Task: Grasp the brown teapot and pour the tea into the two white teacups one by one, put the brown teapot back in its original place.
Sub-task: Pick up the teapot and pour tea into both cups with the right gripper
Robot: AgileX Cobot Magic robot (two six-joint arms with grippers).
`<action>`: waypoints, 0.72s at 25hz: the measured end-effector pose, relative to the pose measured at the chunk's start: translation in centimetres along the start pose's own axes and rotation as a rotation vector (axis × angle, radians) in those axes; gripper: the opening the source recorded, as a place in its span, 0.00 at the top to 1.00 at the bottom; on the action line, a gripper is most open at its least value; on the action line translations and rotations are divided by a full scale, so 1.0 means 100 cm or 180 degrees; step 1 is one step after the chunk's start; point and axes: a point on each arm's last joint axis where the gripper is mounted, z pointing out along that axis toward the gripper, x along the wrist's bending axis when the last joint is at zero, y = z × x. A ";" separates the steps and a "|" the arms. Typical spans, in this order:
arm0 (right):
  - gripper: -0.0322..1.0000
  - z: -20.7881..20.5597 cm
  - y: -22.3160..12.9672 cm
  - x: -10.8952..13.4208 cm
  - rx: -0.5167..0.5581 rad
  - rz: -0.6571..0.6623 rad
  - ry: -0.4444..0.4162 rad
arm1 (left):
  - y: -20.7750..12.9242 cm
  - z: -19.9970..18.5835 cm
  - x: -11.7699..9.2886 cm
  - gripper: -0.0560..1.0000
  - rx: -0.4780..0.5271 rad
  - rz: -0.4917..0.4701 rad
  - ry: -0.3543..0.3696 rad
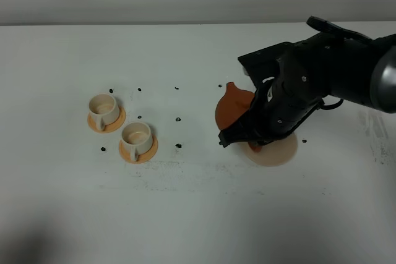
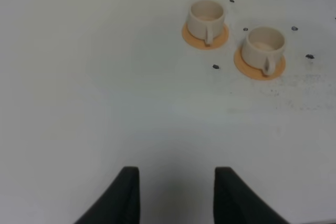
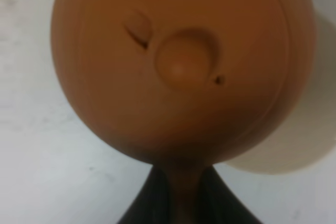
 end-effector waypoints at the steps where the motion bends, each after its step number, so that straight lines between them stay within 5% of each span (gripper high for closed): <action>1: 0.85 0.000 0.000 0.006 -0.0016 -0.0071 0.0000 | 0.000 0.000 0.000 0.60 0.0000 0.0000 0.0000; 9: 0.85 -0.007 0.005 0.039 -0.0159 -0.0554 -0.0051 | 0.000 0.000 0.000 0.60 0.0000 0.0000 0.0000; 18: 0.85 -0.010 0.021 0.048 -0.0343 -0.0973 -0.0320 | 0.000 0.000 0.000 0.60 0.0000 0.0000 0.0000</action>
